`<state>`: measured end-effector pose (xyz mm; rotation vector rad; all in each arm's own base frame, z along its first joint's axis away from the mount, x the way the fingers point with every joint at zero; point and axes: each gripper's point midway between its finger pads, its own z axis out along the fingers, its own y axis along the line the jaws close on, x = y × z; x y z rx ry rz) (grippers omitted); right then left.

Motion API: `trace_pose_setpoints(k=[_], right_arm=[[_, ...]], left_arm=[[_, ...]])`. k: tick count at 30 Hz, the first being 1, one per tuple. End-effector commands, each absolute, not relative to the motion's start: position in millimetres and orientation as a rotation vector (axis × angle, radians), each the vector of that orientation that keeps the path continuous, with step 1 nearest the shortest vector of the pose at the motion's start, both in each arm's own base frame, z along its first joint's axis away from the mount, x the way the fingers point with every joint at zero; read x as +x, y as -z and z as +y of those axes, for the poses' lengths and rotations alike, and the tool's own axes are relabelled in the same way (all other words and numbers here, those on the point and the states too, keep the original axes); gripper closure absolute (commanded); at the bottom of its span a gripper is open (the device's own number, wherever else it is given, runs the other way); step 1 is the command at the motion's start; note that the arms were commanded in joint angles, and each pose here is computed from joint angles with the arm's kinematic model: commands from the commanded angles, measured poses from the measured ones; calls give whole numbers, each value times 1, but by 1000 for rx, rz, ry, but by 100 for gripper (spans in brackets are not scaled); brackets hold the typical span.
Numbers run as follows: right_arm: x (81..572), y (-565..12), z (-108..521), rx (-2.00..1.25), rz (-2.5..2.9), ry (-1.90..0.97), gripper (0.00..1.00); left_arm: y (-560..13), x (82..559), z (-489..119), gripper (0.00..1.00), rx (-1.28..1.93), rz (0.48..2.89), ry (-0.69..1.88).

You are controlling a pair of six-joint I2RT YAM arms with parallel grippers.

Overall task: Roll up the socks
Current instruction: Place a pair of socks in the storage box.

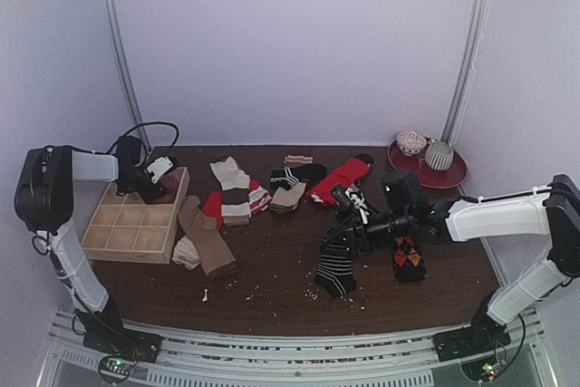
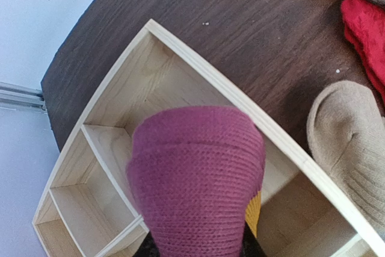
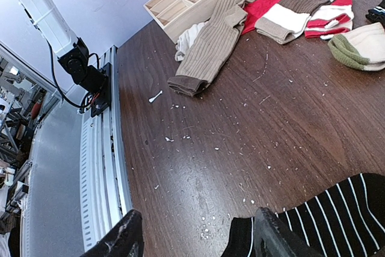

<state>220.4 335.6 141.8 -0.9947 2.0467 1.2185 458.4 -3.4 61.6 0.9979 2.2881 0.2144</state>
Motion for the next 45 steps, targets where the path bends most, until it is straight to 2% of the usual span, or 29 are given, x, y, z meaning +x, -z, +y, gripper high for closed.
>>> trace_pose_setpoints(k=[1, 11, 16, 25, 33, 45], right_arm=[[219, -155, 335, -999, 1997, -1232, 37], [218, -153, 335, -996, 2002, -1238, 37], [219, -156, 335, -994, 1996, -1234, 37], [216, -158, 337, -994, 1983, -1267, 37], [216, -160, 336, -997, 1978, -1260, 37], [214, -164, 335, -1000, 1967, -1263, 37]], left_arm=[[-7, 420, -11, 100, 1035, 2480, -92], [-117, 443, 11, 100, 835, 2180, -231], [-153, 442, 4, 100, 851, 2157, -190], [-128, 386, -18, 100, 909, 2096, -94], [-116, 386, -25, 100, 904, 2141, -9], [-58, 377, -21, 100, 885, 2319, -57]])
